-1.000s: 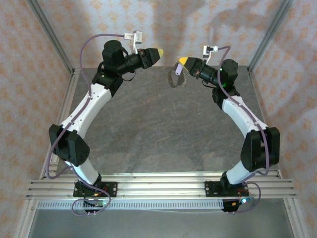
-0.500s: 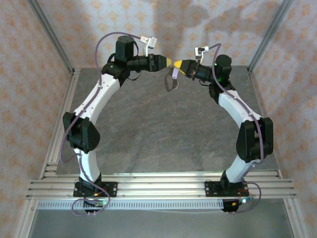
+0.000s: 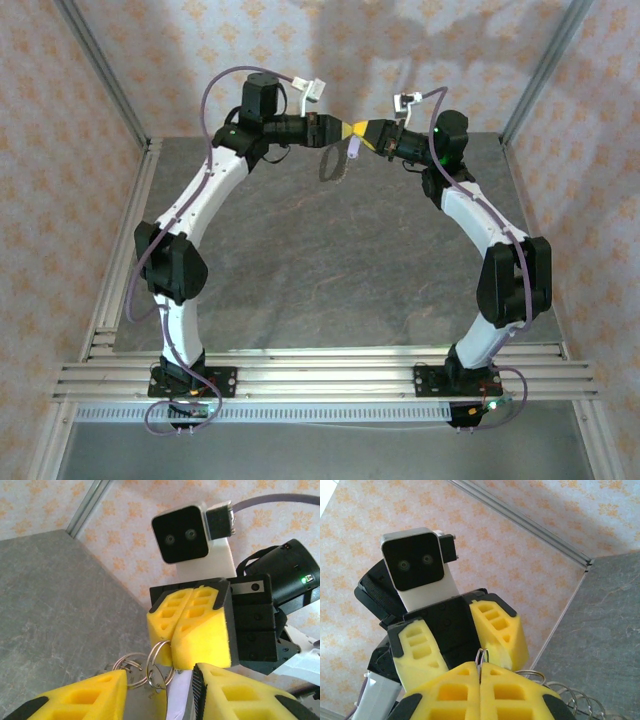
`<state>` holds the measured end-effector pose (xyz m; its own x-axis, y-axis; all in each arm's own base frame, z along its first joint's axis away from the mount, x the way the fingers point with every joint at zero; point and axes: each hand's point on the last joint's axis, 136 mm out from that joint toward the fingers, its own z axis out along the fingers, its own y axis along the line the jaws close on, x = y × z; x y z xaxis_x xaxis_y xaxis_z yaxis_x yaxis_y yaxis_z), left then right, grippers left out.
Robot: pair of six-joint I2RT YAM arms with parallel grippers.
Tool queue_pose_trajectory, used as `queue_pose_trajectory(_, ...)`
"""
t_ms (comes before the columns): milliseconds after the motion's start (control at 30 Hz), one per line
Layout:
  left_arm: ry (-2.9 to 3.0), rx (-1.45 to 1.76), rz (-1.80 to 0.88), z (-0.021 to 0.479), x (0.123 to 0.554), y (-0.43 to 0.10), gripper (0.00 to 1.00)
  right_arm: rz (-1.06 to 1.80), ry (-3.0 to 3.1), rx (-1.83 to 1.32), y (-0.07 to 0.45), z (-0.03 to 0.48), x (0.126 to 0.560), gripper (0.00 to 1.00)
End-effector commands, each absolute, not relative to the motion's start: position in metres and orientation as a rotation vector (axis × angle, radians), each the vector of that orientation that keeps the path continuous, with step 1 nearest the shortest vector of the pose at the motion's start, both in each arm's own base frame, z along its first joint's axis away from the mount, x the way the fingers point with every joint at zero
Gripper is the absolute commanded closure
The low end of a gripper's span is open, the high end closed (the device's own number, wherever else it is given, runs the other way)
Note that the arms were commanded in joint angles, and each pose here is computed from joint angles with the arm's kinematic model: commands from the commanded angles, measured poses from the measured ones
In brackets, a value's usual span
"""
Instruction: Put the keys on the keyring
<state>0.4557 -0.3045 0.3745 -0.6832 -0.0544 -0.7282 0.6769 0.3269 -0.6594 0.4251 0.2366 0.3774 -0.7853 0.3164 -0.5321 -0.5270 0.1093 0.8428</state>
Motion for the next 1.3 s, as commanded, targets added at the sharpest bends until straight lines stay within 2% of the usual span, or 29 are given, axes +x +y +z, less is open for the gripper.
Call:
queue_pose_trajectory(0, 1.891, 0.604, -1.422, 0.386, 0.449, -0.31, 0.6, 1.731, 1.693, -0.281, 0.234, 0.398, 0.42, 1.0)
queue_pose_trajectory(267, 1.878, 0.622, -1.431, 0.39, 0.445, -0.315, 0.65, 1.73, 1.699, -0.271, 0.234, 0.393, 0.422, 1.0)
queue_pose_trajectory(967, 1.848, 0.558, -1.39, 0.4, 0.457, -0.306, 0.62, 1.712, 1.728, -0.277, 0.234, 0.382, 0.419, 1.0)
queue_pose_trajectory(1267, 1.833, 0.569, -1.435, 0.4, 0.455, -0.31, 0.73, 1.706, 1.73, -0.271, 0.233, 0.38, 0.42, 1.0)
